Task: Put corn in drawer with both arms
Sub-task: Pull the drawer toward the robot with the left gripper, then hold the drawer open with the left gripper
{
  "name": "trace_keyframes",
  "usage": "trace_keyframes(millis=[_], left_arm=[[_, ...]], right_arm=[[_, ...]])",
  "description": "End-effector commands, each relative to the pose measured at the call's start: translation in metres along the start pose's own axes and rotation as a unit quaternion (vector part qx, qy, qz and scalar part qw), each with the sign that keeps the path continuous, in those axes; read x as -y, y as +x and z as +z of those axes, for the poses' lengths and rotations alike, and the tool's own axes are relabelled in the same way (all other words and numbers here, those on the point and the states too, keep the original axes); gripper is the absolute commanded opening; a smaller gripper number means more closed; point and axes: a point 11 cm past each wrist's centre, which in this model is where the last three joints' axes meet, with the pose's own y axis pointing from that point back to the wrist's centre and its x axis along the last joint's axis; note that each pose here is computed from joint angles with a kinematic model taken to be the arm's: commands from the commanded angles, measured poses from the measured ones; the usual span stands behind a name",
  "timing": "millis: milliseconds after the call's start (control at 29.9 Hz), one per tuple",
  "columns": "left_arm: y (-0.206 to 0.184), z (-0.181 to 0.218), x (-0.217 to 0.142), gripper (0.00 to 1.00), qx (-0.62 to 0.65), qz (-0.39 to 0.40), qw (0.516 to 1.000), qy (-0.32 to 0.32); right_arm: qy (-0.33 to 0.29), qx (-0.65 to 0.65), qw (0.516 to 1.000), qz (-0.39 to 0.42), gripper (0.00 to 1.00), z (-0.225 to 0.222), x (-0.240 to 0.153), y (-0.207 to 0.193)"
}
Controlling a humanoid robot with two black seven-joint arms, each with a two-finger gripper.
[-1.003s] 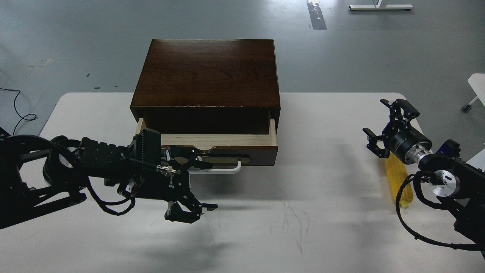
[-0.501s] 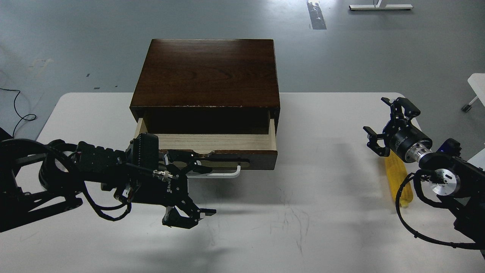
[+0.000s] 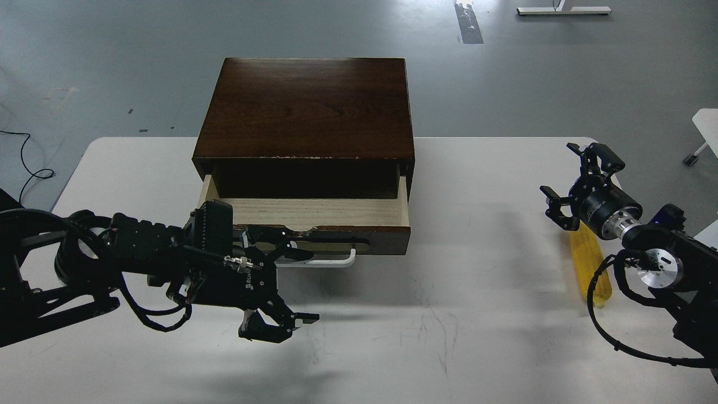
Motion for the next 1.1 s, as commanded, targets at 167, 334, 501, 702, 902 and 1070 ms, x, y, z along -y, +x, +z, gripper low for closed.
trace_keyframes(millis=[167,334,501,702,902,1070], left_arm=[[0.0002,0.0022,-0.0029,0.98,0.001,0.000,1.000,-0.001],[-0.0017,0.0017,-0.0072,0.98,-0.001,-0.003,1.000,0.004],[-0.0017,0.0015,-0.0089,0.98,0.000,-0.003,1.000,0.006],[-0.0038,0.0040,-0.0066,0.98,-0.004,-0.003,1.000,0.001],[-0.0050,0.0045,-0.0067,0.98,-0.006,-0.003,1.000,0.001],[-0.0040,0.0034,-0.0075,0.98,-0.005,-0.002,1.000,0.003]], right_arm=[[-0.001,-0.001,1.000,0.000,1.00,0.0003,0.0000,-0.0001],[-0.001,0.000,1.000,0.000,1.00,0.0002,0.0000,0.0000],[0.000,-0.001,1.000,0.000,1.00,-0.0005,0.0004,-0.0003],[-0.001,0.000,1.000,0.000,1.00,0.0002,0.0000,0.0000],[0.000,-0.001,1.000,-0.001,1.00,-0.0004,0.0004,-0.0004],[-0.001,-0.001,1.000,0.000,1.00,0.0003,0.0000,-0.0001]])
